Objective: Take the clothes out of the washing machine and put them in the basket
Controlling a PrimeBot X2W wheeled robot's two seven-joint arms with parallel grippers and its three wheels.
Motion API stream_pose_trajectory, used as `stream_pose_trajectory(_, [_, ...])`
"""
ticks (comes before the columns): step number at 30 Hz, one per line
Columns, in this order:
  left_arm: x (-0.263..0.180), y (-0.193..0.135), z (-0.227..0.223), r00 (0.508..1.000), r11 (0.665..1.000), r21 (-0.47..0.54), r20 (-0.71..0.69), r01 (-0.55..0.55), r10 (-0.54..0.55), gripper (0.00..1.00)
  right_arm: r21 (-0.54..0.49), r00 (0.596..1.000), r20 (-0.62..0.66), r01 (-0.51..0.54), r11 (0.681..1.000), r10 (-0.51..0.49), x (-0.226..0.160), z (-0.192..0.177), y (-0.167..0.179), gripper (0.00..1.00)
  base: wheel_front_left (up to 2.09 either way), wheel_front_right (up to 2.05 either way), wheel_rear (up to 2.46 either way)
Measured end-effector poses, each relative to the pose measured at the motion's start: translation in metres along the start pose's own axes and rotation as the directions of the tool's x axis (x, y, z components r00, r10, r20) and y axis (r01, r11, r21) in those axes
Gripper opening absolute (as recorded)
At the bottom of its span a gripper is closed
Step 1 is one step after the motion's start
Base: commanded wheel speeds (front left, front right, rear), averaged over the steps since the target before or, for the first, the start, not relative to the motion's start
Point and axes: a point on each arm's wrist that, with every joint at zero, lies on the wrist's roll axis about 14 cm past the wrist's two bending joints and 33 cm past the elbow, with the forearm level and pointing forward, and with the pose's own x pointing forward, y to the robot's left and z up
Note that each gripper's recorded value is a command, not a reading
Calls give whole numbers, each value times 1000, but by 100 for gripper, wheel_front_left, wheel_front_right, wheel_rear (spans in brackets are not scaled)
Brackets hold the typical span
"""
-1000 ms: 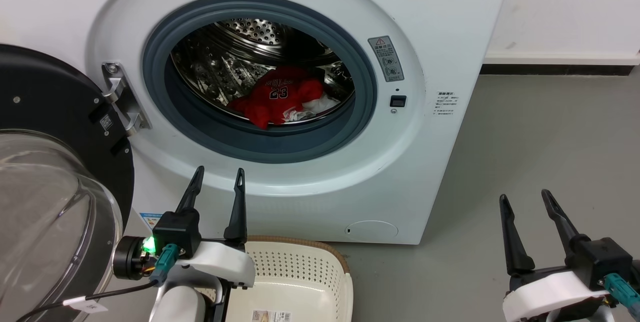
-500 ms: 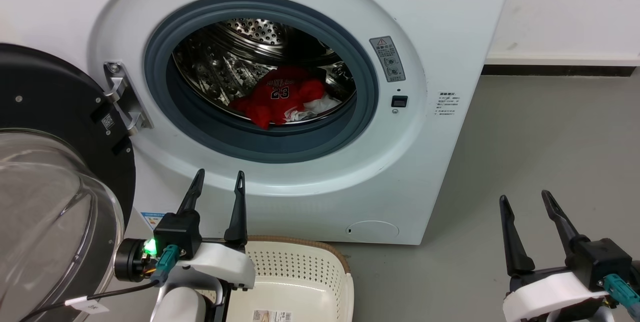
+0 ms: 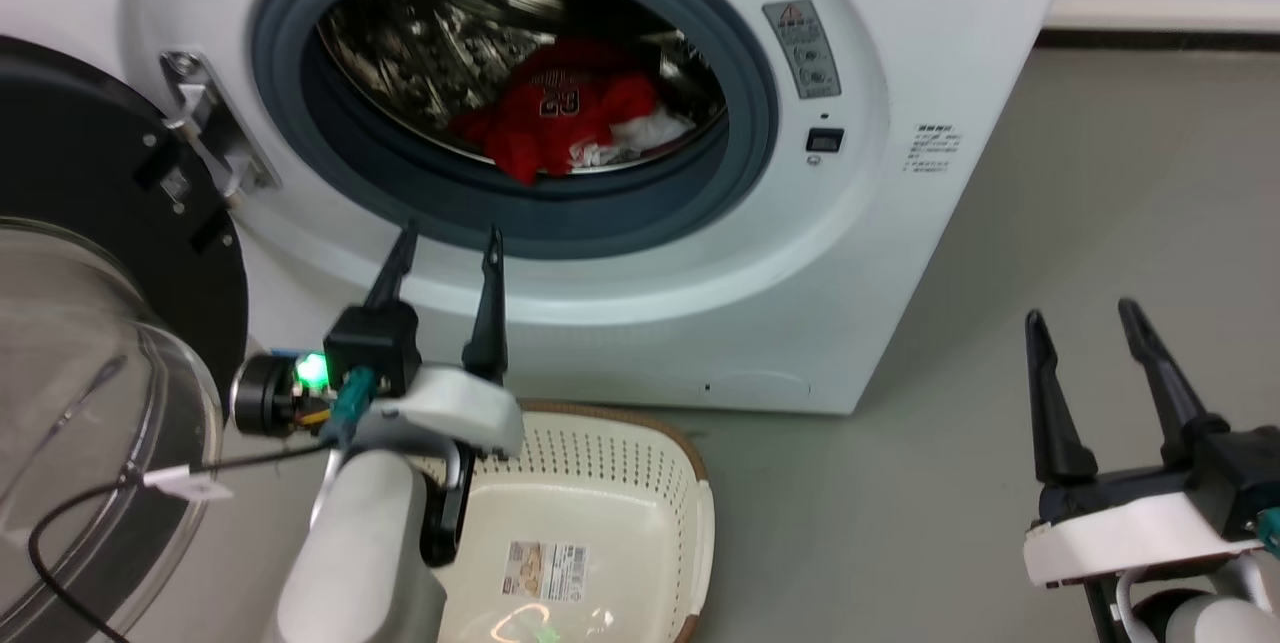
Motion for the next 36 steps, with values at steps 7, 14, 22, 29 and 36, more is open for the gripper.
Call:
stream_pose_trajectory(7, [56, 2, -26, 999, 1000, 13, -38, 10, -9, 100, -1, 1000, 5, -6, 1000, 6, 30, -9, -1, 100, 0, 0, 0])
stream_pose_trajectory(14, [112, 2, -68, 994, 999, 16, -101, 30, -29, 100, 2, 1000, -13, -16, 1000, 16, 58, -32, -1, 100, 0, 0, 0])
stream_pose_trajectory(22, [176, 1, -117, 977, 997, 32, -206, 65, -57, 100, 29, 997, -73, -32, 999, 34, 73, -72, 2, 100, 0, 0, 0])
stream_pose_trajectory(29, [223, 1, -153, 940, 993, 56, -331, 108, -83, 100, 57, 991, -130, -14, 998, 21, 71, -102, -4, 100, 0, 0, 0])
stream_pose_trajectory(36, [243, 4, -204, 835, 989, 63, -545, 132, -77, 100, 63, 981, -193, 26, 998, -13, 59, -127, -17, 100, 0, 0, 0])
